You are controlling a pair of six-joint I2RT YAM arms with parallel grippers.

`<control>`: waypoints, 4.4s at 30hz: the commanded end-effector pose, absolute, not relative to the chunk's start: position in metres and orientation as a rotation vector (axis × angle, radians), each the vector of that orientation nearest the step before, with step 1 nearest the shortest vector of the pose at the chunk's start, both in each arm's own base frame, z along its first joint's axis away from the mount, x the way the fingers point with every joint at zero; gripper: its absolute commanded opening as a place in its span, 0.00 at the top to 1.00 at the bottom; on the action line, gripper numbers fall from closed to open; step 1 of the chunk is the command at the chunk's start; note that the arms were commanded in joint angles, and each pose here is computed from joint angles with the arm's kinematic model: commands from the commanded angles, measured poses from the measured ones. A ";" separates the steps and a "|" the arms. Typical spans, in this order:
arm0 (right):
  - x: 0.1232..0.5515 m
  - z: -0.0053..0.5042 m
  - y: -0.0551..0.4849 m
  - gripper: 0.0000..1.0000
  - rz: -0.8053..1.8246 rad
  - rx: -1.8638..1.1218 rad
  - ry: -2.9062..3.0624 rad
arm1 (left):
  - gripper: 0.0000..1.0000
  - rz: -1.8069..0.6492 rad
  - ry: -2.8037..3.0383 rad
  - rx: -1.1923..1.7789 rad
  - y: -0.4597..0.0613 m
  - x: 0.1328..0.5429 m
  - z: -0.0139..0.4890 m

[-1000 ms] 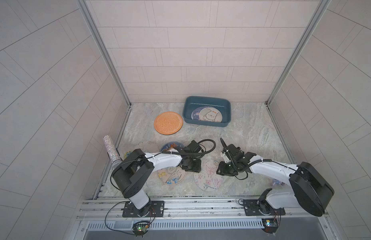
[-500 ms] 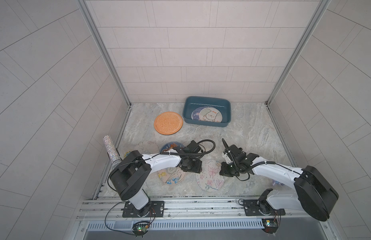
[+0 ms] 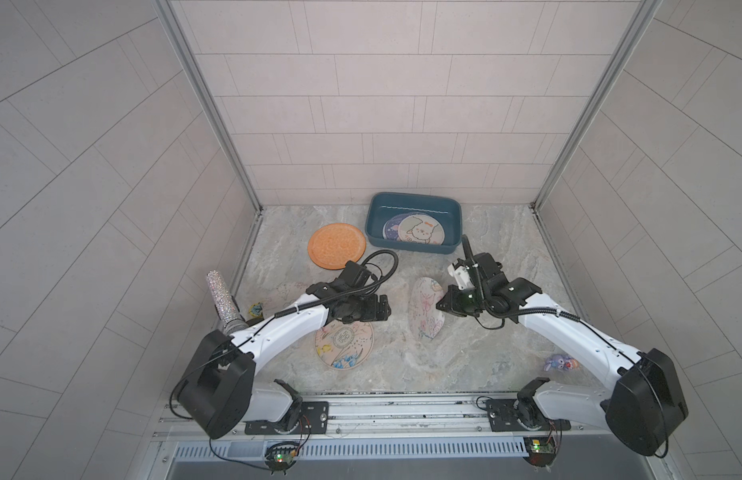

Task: Put the coasters into the storage box
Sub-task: Pick up the coaster from the center of the board, then place the coaster in the storage box, then move the coaster to the center of the board, then pick up the coaster from the center of the board.

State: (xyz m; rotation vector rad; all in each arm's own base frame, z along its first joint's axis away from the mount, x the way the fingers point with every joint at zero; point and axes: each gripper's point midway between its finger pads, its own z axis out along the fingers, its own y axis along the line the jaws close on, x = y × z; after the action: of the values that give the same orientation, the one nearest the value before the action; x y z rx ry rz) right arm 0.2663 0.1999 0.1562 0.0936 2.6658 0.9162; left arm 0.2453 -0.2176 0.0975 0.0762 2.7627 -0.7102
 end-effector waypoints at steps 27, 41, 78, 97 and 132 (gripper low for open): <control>0.563 0.256 0.255 1.00 1.210 0.003 2.191 | 0.00 -0.688 2.784 -0.080 -0.159 0.234 0.080; 0.601 0.125 0.180 1.00 0.953 0.239 2.469 | 0.00 -0.637 2.781 -0.130 -0.146 0.235 0.084; 0.444 0.191 0.204 0.12 0.784 -0.141 2.543 | 0.00 -0.208 2.853 -0.460 -0.071 0.212 0.024; 0.330 0.123 0.259 0.10 0.856 -0.315 2.700 | 0.00 -0.399 3.011 -0.363 -0.106 0.194 0.000; 0.243 0.047 0.335 0.17 0.772 -0.537 2.838 | 0.02 -0.270 3.026 -0.290 -0.114 0.182 0.008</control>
State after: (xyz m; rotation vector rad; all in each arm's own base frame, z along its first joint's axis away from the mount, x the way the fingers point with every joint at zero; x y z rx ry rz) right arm 0.2409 0.3318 0.0551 -0.5629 2.8296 0.8143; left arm 0.2056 -0.1293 0.0223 -0.2159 2.9379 -0.3538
